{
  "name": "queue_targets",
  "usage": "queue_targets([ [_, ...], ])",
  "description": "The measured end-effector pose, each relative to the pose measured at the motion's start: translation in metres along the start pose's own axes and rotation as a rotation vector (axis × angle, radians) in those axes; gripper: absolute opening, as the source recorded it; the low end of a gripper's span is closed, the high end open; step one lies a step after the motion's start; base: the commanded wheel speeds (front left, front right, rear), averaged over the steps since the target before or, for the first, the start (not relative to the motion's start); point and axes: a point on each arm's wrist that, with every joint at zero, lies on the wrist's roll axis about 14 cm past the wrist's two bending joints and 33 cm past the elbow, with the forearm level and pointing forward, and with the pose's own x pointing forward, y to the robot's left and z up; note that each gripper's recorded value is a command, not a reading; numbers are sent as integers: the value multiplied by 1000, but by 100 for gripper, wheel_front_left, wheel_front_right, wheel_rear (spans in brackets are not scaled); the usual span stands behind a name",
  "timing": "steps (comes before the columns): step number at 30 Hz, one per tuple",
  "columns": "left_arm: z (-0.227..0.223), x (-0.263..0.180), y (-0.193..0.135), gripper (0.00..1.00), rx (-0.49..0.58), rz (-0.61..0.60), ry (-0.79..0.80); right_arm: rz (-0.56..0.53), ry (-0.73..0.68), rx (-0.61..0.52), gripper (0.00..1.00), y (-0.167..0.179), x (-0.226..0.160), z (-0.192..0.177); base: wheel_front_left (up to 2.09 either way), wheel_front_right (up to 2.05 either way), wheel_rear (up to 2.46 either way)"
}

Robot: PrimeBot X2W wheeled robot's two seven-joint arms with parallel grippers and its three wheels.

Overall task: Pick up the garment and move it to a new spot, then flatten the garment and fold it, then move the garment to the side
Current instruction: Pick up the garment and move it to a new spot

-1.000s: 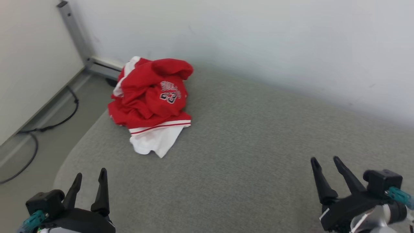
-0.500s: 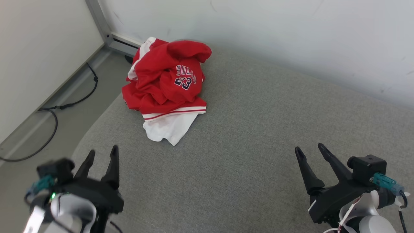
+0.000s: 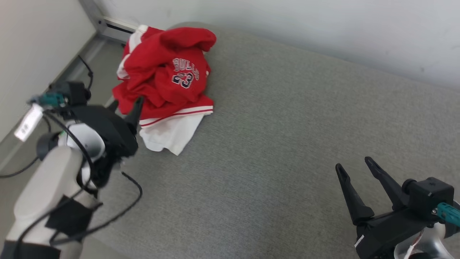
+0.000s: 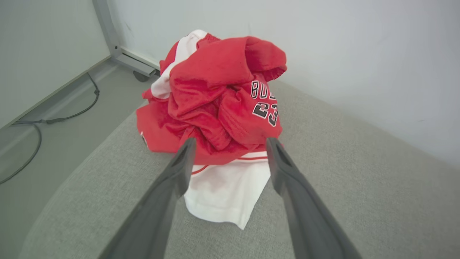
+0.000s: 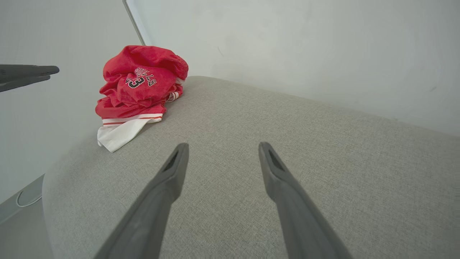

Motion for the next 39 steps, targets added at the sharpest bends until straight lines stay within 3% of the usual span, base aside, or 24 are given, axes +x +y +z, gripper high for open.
queue_targets([
  [6, 1, 44, -18, 100, -12, -35, 117, -27, 13, -5, 100, -12, -7, 3, 0, 0, 0],
  [12, -5, 91, -14, 100, 18, 26, 189, -80, 28, 13, 100, -33, -14, -1, 0, 0, 0],
  [23, -67, 136, -5, 100, 12, 93, 342, -151, 92, 40, 100, -61, -17, -22, 0, 0, 0],
  [24, -70, 139, -6, 43, 14, 94, 345, -155, 98, 43, 100, -63, -18, -25, 0, 0, 0],
  [25, -73, 141, -7, 0, 17, 92, 348, -160, 102, 45, 100, -64, -18, -26, 0, 0, 0],
  [32, -69, 143, -14, 0, 36, 78, 302, -164, 109, 44, 100, -64, -21, -28, 0, 0, 0],
  [39, -21, 131, -11, 0, 65, 73, 160, -130, 81, 61, 100, -48, -27, -20, 0, 0, 0],
])
